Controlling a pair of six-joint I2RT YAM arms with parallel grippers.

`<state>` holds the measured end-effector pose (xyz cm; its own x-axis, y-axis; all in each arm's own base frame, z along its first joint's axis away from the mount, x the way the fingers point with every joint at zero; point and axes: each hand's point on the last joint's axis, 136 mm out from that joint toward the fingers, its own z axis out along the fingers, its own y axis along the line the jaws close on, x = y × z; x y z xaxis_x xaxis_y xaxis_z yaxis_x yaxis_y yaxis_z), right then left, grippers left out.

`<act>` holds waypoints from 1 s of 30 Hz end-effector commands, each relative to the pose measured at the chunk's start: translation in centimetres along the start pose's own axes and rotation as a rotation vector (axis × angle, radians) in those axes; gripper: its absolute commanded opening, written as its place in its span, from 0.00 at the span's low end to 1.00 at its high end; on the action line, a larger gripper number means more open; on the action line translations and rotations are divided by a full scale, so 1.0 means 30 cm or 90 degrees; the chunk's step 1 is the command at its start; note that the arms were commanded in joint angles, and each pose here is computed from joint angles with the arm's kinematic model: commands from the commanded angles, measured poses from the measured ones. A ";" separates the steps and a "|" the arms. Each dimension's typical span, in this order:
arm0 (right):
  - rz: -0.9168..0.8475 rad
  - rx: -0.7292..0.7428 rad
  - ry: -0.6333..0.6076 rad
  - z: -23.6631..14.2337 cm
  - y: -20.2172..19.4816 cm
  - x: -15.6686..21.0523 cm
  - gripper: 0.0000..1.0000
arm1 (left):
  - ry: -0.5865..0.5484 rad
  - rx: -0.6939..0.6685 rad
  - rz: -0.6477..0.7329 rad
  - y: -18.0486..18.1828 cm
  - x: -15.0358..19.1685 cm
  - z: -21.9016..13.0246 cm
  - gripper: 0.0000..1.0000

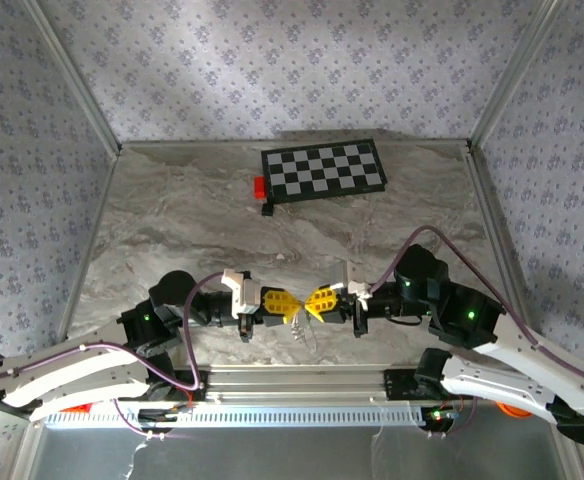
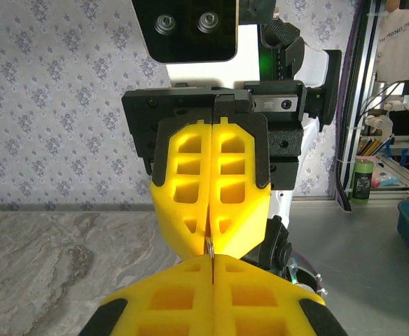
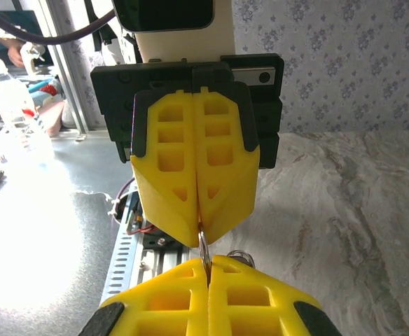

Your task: Put the keys on the keyring

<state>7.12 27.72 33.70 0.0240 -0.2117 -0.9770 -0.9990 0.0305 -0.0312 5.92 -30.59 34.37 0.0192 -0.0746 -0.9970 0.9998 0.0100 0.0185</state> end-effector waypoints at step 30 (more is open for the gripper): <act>0.010 0.086 0.250 -0.021 -0.095 0.116 0.00 | 0.140 -0.097 -0.016 0.108 0.067 0.041 0.38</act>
<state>10.06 26.28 29.56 -0.0647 -0.5699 -0.8192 -0.9845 0.1705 -0.0408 9.19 -31.67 30.49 -0.0502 0.1889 -0.9807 0.9860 0.1659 -0.0186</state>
